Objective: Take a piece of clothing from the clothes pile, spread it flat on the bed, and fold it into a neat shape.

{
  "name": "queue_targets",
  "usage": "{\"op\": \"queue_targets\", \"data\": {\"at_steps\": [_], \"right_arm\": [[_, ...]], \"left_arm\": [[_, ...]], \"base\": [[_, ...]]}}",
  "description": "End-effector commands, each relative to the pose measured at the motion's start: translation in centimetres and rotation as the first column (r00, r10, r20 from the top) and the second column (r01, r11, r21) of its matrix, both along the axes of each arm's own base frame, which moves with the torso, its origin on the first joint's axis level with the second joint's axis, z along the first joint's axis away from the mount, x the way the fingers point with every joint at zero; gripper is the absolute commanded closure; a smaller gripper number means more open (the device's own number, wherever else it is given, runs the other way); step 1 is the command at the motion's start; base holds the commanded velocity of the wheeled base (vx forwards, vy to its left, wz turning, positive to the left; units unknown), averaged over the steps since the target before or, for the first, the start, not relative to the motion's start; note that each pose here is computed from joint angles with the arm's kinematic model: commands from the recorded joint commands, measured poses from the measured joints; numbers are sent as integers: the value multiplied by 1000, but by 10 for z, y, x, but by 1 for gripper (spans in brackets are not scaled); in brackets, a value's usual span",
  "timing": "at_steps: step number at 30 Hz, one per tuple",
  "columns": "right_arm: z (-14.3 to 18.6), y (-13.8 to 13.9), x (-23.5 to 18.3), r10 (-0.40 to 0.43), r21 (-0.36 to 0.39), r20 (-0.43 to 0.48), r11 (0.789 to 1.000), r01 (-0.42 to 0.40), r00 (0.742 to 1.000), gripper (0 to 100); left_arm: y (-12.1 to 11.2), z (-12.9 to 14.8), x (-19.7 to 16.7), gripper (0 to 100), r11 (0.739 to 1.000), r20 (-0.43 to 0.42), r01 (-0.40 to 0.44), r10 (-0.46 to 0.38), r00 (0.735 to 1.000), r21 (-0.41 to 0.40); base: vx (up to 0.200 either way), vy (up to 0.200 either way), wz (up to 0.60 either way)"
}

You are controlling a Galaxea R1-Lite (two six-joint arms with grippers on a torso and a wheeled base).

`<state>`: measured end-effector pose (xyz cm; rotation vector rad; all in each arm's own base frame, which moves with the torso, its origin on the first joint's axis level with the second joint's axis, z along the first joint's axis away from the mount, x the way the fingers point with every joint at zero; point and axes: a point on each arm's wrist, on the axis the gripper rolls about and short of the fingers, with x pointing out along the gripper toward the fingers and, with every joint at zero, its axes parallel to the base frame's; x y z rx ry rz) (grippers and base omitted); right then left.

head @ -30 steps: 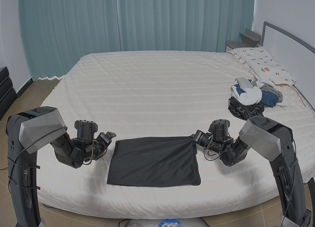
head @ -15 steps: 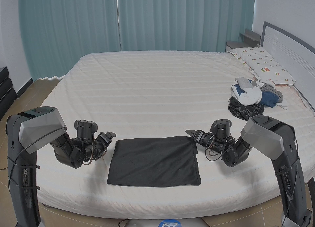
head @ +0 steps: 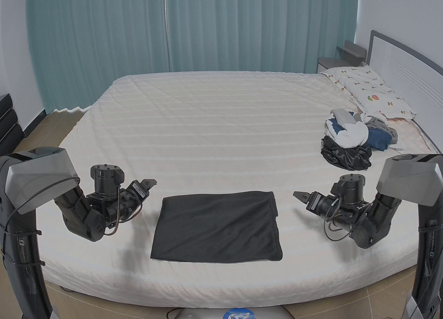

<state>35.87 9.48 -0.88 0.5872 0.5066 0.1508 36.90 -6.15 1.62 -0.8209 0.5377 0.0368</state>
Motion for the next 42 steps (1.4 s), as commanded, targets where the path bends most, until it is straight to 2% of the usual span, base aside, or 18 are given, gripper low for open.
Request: {"op": "queue_targets", "data": {"at_steps": [1, 5, 7, 9, 15, 17, 19, 23, 25, 28, 30, 31, 34, 35, 36, 39, 40, 42], "right_arm": [[80, -50, -97, -44, -77, 237, 995, 64, 970, 0], [93, -60, -133, -34, -130, 288, 989, 74, 957, 0], [109, -67, -155, -38, -136, 341, 987, 89, 939, 0], [126, -72, -175, -48, -124, 415, 986, 108, 909, 0], [151, -85, -211, -100, -124, 487, 976, 182, 868, 0], [154, -87, -220, -101, -133, 489, 973, 188, 867, 0], [157, -89, -245, -89, -158, 491, 969, 189, 867, 0], [151, -90, -283, -52, -224, 458, 959, 172, 887, 0], [145, -90, -301, -35, -252, 453, 954, 165, 891, 0], [133, -92, -332, -4, -316, 447, 935, 162, 895, 0], [128, -93, -344, 4, -329, 447, 931, 160, 895, 0], [123, -93, -357, 9, -343, 436, 926, 156, 900, 0], [113, -95, -378, 22, -376, 406, 915, 146, 914, 0], [113, -95, -378, 22, -376, 406, 915, 146, 914, 0], [107, -95, -390, 12, -401, 392, 902, 159, 920, 0], [101, -94, -396, -13, -423, 404, 884, 199, 915, 0], [101, -94, -396, -13, -423, 404, 884, 199, 915, 0], [96, -95, -394, -27, -452, 392, 865, 218, 920, 0]], "left_arm": [[12, 74, -57, 0, 994, 247, 13, -39, 968, 106], [18, 95, -91, 0, 986, 310, -9, -44, 950, 169], [22, 108, -115, 0, 979, 349, -18, -55, 935, 202], [30, 122, -141, 0, 976, 399, -39, -52, 916, 216], [43, 139, -194, 0, 955, 484, -90, -61, 873, 283], [46, 140, -203, 0, 945, 496, -107, -64, 866, 310], [54, 142, -221, 0, 923, 525, -163, -48, 850, 349], [61, 135, -251, 0, 898, 545, -213, -36, 837, 386], [62, 139, -262, 0, 888, 571, -248, -21, 820, 388], [64, 138, -286, 0, 851, 569, -327, 41, 821, 412], [65, 137, -298, 0, 823, 575, -346, 30, 818, 450], [65, 134, -311, 0, 784, 569, -358, 8, 823, 507], [66, 130, -331, 0, 738, 576, -391, 5, 817, 549], [66, 130, -331, 0, 738, 576, -391, 5, 817, 549], [67, 126, -343, 0, 709, 571, -426, 40, 820, 561], [68, 118, -356, 0, 685, 569, -449, 61, 820, 573], [68, 118, -356, 0, 685, 569, -449, 61, 820, 573], [68, 108, -366, 0, 681, 561, -448, 65, 825, 579]], "base": [[0, 0, 0], [0, 0, 0], [0, 0, 0], [0, 0, 0], [0, 0, 0], [0, 0, 0], [0, 0, 0], [0, 0, 0], [0, 0, 0], [0, 0, 0], [0, 0, 0], [0, 0, 0], [0, 0, 0], [0, 0, 0], [0, 0, 0], [0, 0, 0], [0, 0, 0], [0, 0, 0]]}}
